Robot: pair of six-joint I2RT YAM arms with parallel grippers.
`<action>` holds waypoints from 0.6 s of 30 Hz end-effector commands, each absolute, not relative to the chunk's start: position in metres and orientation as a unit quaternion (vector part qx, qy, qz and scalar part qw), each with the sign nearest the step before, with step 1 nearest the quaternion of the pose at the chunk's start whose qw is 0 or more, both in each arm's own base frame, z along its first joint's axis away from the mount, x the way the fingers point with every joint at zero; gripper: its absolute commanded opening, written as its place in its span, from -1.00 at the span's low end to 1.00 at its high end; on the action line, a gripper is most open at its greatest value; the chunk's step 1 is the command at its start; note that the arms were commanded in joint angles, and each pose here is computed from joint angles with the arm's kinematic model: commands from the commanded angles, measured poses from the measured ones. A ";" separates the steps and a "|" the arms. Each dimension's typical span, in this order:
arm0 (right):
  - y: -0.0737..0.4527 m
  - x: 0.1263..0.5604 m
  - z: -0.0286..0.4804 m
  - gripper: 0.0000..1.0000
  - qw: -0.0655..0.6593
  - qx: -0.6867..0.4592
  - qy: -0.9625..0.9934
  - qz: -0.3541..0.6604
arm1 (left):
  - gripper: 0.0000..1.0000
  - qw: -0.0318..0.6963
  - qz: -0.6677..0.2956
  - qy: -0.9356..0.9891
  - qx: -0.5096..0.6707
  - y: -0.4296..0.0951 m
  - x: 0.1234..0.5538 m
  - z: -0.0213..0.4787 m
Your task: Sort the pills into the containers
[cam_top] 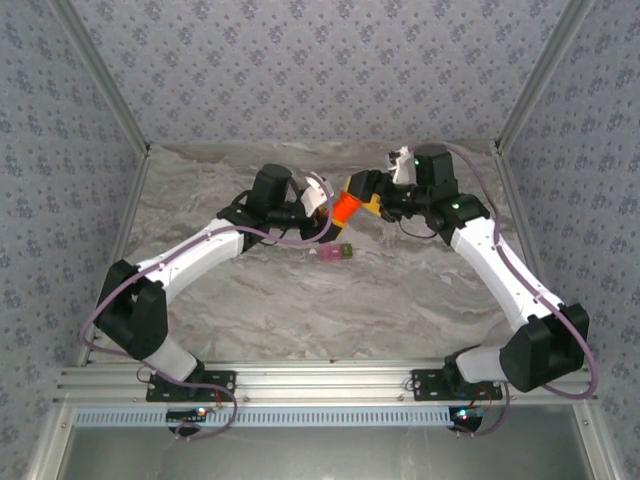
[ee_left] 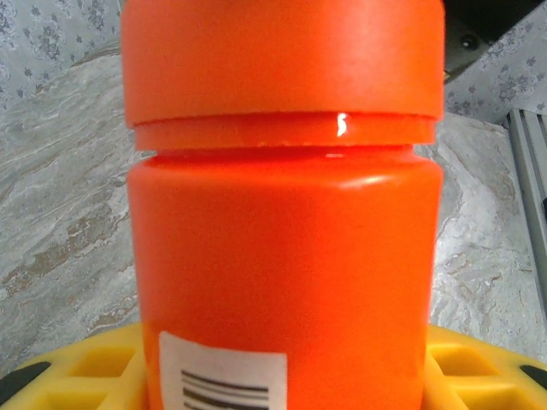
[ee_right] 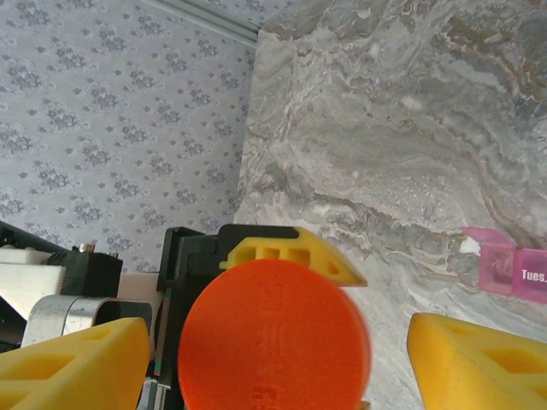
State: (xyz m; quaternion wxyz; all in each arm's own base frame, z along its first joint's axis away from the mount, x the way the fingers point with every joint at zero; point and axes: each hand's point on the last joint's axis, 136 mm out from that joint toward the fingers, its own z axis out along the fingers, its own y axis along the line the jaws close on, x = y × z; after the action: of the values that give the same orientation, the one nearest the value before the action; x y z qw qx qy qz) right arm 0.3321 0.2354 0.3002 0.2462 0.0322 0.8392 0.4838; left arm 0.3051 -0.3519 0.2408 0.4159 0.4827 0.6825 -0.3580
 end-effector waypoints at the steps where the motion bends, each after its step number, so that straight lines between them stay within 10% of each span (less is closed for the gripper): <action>1: 0.236 0.336 0.307 0.59 0.250 0.051 0.845 0.469 | -1.00 0.430 -0.359 0.669 0.488 -0.352 0.308 0.256; 18: 0.247 0.332 0.293 -0.16 0.226 0.033 0.855 0.466 | -1.00 0.434 -0.360 0.667 0.487 -0.352 0.309 0.259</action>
State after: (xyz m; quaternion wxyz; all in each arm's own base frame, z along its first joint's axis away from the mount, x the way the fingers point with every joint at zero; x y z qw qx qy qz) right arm 0.3357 0.2451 0.2896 0.2315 0.0391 0.8524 0.4672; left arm 0.3044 -0.3497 0.2364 0.4074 0.4810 0.6899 -0.3560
